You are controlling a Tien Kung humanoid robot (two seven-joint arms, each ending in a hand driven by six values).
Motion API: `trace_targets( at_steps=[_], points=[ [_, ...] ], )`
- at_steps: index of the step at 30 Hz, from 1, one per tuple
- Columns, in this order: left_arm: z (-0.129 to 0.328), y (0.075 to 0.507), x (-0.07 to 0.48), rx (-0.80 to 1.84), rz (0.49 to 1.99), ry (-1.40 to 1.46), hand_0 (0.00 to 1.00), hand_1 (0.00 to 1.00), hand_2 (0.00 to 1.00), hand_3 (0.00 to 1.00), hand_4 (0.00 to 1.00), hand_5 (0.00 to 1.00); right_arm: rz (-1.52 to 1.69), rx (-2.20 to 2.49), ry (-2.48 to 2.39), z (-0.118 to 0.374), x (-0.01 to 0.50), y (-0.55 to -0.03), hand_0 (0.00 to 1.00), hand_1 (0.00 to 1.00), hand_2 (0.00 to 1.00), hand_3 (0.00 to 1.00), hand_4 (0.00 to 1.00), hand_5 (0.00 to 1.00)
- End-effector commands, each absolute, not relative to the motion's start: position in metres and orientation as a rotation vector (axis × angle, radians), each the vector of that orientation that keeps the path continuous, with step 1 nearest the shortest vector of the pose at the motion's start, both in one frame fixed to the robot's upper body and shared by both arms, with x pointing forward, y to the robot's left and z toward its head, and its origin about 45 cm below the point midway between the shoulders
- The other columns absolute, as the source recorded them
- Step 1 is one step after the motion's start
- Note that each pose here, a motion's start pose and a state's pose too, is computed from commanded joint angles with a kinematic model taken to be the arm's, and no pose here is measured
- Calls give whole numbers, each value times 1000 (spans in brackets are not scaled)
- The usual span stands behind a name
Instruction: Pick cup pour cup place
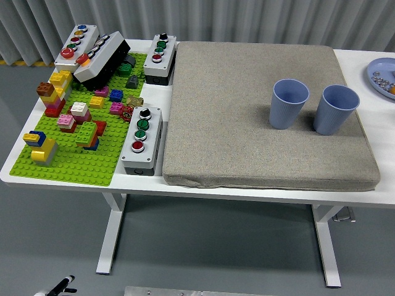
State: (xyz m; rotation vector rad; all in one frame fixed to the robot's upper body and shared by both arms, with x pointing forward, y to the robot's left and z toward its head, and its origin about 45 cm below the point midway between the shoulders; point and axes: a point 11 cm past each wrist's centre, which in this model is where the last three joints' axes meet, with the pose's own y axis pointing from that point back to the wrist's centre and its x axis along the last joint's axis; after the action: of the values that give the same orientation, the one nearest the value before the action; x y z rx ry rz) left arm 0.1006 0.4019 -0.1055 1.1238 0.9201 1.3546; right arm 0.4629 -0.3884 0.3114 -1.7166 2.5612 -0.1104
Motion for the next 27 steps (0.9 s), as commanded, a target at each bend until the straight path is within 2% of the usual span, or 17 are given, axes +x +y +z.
trace_targets(
  at_steps=[16, 17, 27],
  points=[
    [-106, 402, 97, 1117, 1363, 926, 863, 828, 834, 753, 629, 980, -110, -1738, 2555, 309, 463, -385, 784, 683, 663, 712, 791, 998],
    [-106, 402, 98, 1115, 1364, 926, 860, 828, 834, 754, 627, 978, -109, -1735, 2554, 310, 463, -385, 831, 684, 663, 713, 790, 998],
    [-106, 402, 99, 1111, 1374, 927, 861, 828, 834, 754, 627, 976, -106, -1730, 2550, 313, 463, -388, 824, 684, 663, 713, 791, 998]
  ],
)
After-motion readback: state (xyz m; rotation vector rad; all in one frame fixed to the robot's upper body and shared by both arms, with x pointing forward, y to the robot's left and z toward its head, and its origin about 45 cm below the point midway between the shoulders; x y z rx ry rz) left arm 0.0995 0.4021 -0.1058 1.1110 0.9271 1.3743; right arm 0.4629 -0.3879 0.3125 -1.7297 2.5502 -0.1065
